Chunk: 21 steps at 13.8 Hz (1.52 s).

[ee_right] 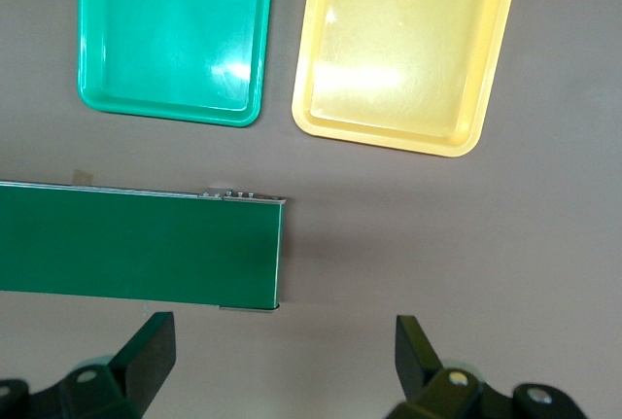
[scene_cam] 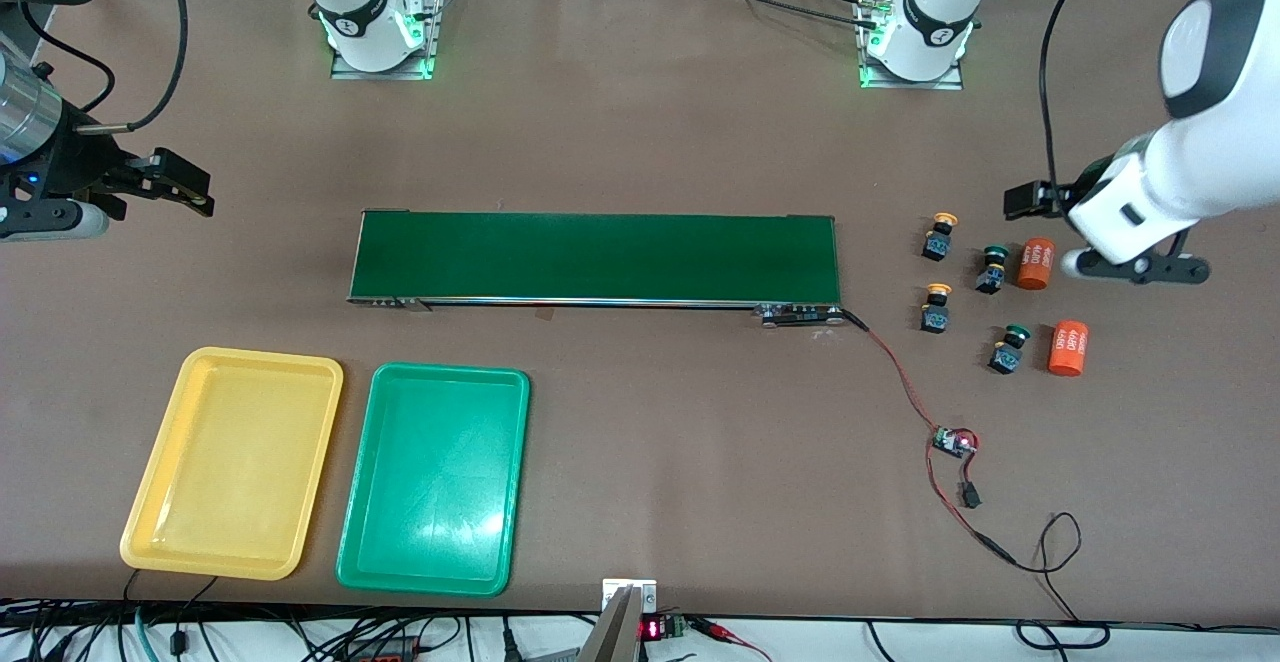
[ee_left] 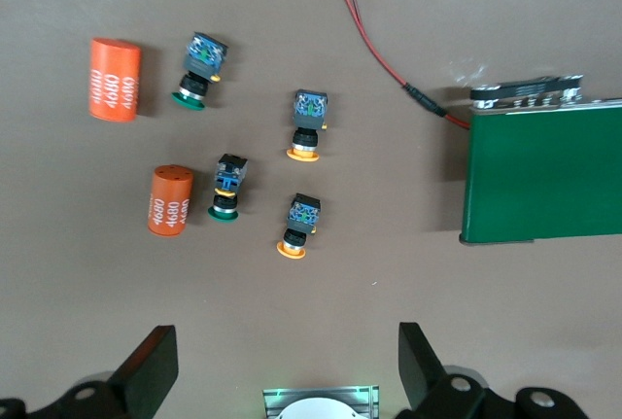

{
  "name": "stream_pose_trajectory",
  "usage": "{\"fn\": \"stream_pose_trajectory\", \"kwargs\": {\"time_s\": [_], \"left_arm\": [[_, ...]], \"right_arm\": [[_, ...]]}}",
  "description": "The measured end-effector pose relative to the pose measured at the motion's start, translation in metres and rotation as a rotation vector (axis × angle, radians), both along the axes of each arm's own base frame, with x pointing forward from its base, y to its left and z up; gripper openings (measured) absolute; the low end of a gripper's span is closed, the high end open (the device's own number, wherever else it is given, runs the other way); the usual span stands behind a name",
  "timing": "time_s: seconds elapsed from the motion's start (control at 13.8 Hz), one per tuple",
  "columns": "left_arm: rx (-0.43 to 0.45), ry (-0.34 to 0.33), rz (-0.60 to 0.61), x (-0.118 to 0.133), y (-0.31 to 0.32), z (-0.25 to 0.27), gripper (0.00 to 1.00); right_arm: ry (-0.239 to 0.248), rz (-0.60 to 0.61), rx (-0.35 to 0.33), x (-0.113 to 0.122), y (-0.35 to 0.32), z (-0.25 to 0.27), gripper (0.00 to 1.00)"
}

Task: Sort buttons by color to trays
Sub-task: 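Reach the left gripper down and grasp a black push button, then carry the button with the left gripper and set it on the belt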

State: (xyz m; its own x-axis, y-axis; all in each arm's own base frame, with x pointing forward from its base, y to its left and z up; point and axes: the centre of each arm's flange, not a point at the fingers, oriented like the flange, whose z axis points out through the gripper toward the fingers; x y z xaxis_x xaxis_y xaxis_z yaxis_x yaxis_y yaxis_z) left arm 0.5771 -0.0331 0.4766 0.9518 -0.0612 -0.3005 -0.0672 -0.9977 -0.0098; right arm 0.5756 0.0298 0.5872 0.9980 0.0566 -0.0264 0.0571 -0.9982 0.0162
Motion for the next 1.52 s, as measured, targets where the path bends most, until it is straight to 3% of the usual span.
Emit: {"fn": "stream_pose_trajectory", "kwargs": {"time_s": [0.36, 0.94, 1.3, 1.44, 1.52], "left_arm": [[-0.015, -0.019, -0.061, 0.031, 0.005, -0.098, 1.0], [-0.015, -0.22, -0.135, -0.001, 0.005, -0.243, 0.98], [-0.025, -0.205, -0.181, -0.005, 0.004, -0.285, 0.86], [-0.026, -0.196, -0.183, -0.007, 0.004, -0.294, 0.73], [-0.027, -0.191, -0.183, -0.007, 0.004, -0.297, 0.71]], "right_arm": [[0.018, -0.004, -0.001, 0.004, -0.002, -0.01, 1.0], [0.052, -0.008, -0.003, 0.012, -0.003, -0.029, 1.0], [0.058, -0.016, -0.003, 0.013, -0.007, -0.032, 1.0], [0.059, -0.018, -0.002, 0.013, -0.008, -0.033, 1.0], [0.06, -0.018, -0.002, 0.013, -0.008, -0.033, 1.0]]}}
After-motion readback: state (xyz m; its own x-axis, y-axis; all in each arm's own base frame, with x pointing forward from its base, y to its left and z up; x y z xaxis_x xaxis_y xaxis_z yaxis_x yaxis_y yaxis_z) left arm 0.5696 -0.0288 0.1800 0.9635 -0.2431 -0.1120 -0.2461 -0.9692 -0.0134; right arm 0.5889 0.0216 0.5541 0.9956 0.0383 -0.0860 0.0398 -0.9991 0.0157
